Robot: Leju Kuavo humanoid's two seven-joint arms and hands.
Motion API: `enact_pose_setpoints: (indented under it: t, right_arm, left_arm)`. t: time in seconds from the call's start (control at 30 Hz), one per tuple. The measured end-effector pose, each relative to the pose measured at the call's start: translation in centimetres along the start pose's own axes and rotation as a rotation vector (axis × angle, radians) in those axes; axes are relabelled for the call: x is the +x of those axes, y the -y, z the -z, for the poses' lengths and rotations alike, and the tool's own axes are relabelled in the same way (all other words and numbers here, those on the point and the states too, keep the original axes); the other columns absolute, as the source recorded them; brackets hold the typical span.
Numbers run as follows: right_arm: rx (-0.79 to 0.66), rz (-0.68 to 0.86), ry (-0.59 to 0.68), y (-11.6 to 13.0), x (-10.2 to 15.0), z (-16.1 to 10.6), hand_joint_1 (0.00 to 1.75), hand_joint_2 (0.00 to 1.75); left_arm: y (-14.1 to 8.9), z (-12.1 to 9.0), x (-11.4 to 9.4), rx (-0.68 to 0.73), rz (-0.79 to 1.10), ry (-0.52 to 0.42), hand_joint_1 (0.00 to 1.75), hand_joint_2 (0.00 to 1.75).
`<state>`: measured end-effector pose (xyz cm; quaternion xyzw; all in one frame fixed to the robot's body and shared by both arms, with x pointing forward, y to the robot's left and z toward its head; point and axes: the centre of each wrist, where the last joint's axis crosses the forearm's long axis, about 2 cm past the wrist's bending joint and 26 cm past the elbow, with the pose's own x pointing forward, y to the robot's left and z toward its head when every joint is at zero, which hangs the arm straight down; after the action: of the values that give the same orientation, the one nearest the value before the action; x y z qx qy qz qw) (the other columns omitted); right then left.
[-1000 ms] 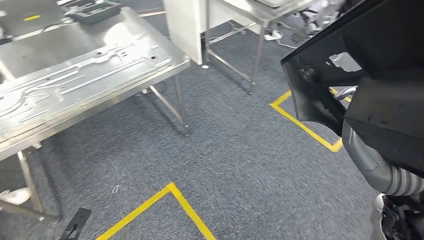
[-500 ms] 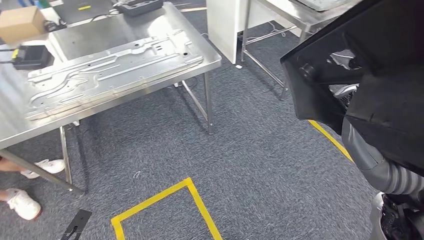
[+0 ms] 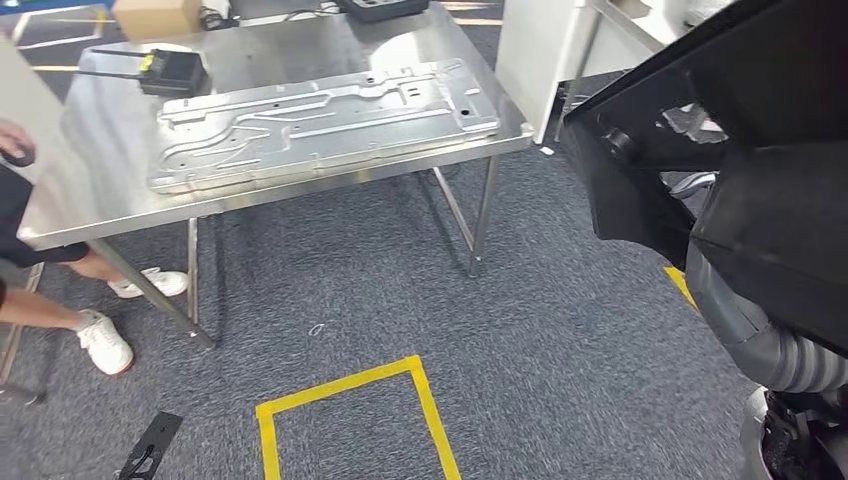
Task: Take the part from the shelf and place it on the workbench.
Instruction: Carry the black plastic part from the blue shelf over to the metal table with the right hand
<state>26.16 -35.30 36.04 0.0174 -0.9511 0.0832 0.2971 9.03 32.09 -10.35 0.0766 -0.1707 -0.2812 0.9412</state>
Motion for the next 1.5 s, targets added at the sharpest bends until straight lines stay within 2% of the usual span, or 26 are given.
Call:
enact_pose_setpoints:
  t: [0.67,1.5]
  right_arm:
    - [-0.007,-0.006,0.002,-0.13,-0.09,-0.13,1.75,1.75]
    - [-0.006,0.035,0.006,-0.17,-0.13,-0.24,1.75,1.75]
  left_arm:
    - [-0.17,-0.12,-0.85,0.019,0.001,-0.032,0.00,1.75]
    - [-0.16,-0.10,-0.73,0.021,0.001,-0.029,0.00,1.75]
